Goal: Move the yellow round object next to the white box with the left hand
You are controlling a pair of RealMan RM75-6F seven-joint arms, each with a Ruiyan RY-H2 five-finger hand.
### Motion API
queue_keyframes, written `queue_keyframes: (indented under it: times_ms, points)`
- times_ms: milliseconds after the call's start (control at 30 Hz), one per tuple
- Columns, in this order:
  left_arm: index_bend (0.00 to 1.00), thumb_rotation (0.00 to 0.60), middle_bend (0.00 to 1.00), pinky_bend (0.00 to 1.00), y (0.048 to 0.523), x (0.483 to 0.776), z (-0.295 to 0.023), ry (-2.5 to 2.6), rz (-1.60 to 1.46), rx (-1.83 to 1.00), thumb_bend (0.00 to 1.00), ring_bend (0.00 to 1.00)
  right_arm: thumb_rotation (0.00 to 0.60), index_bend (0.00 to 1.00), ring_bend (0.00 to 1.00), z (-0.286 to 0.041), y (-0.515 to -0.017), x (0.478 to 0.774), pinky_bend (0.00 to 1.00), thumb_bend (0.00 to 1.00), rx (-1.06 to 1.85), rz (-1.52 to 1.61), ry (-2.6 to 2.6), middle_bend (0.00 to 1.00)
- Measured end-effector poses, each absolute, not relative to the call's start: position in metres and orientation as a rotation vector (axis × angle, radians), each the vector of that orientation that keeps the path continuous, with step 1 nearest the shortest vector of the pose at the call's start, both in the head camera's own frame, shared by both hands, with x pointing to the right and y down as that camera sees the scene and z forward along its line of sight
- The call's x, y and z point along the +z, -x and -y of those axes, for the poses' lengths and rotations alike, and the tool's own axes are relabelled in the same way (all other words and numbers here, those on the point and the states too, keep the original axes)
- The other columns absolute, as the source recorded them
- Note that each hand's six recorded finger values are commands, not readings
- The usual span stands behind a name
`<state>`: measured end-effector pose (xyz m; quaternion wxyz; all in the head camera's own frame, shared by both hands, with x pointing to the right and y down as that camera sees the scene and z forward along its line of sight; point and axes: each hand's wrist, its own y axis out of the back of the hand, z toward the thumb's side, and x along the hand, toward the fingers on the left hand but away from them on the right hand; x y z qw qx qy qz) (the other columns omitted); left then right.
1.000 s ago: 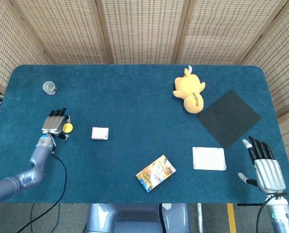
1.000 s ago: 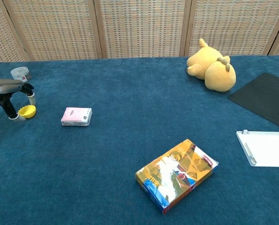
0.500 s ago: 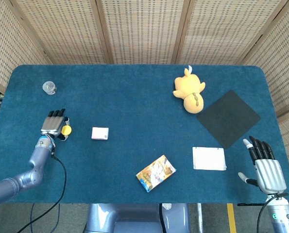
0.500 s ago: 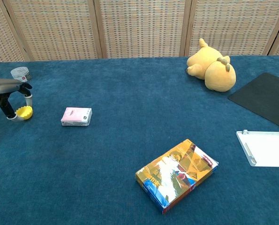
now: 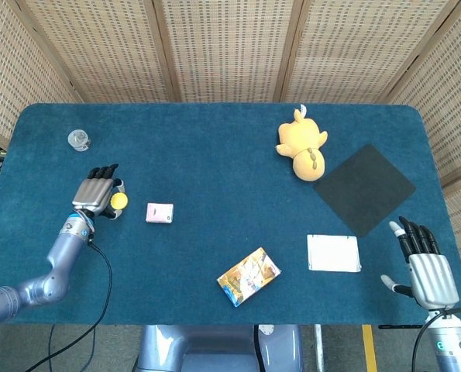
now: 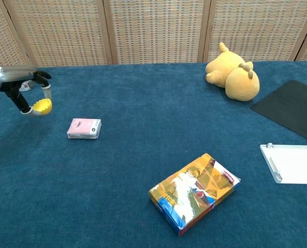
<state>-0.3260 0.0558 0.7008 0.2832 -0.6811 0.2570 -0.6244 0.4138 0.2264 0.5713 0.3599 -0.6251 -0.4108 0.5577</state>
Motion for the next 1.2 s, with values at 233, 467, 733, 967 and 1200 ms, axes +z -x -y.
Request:
queue_keyframes:
  times_ms: [233,467,733,967,1200]
  points:
    - [0.45,0.6,0.0,0.0,0.271,0.681,-0.051,1.859,-0.655,-1.566,0.29,0.0,0.6,0.06,0.0,-0.226,-0.415,0.57,0.04,0.0,1.434,1.071,1.625,0.0]
    - [0.45,0.6,0.0,0.0,0.23,0.677,-0.05,1.849,-0.598,-1.532,0.29,0.0,0.6,0.06,0.0,-0.225,-0.417,0.57,0.04,0.0,1.432,1.086,1.645,0.0]
    - [0.44,0.6,0.0,0.0,0.192,0.687,-0.06,1.834,-0.502,-1.536,0.29,0.0,0.6,0.06,0.0,-0.223,-0.421,0.569,0.04,0.0,1.431,1.109,1.664,0.0]
    - [0.43,0.6,0.0,0.0,0.171,0.698,-0.065,1.825,-0.463,-1.551,0.29,0.0,0.6,0.06,0.0,-0.221,-0.423,0.569,0.04,0.0,1.43,1.123,1.682,0.0]
    - [0.42,0.6,0.0,0.0,0.163,0.708,-0.066,1.782,-0.42,-1.573,0.29,0.0,0.6,0.06,0.0,-0.22,-0.426,0.569,0.04,0.0,1.432,1.137,1.691,0.0]
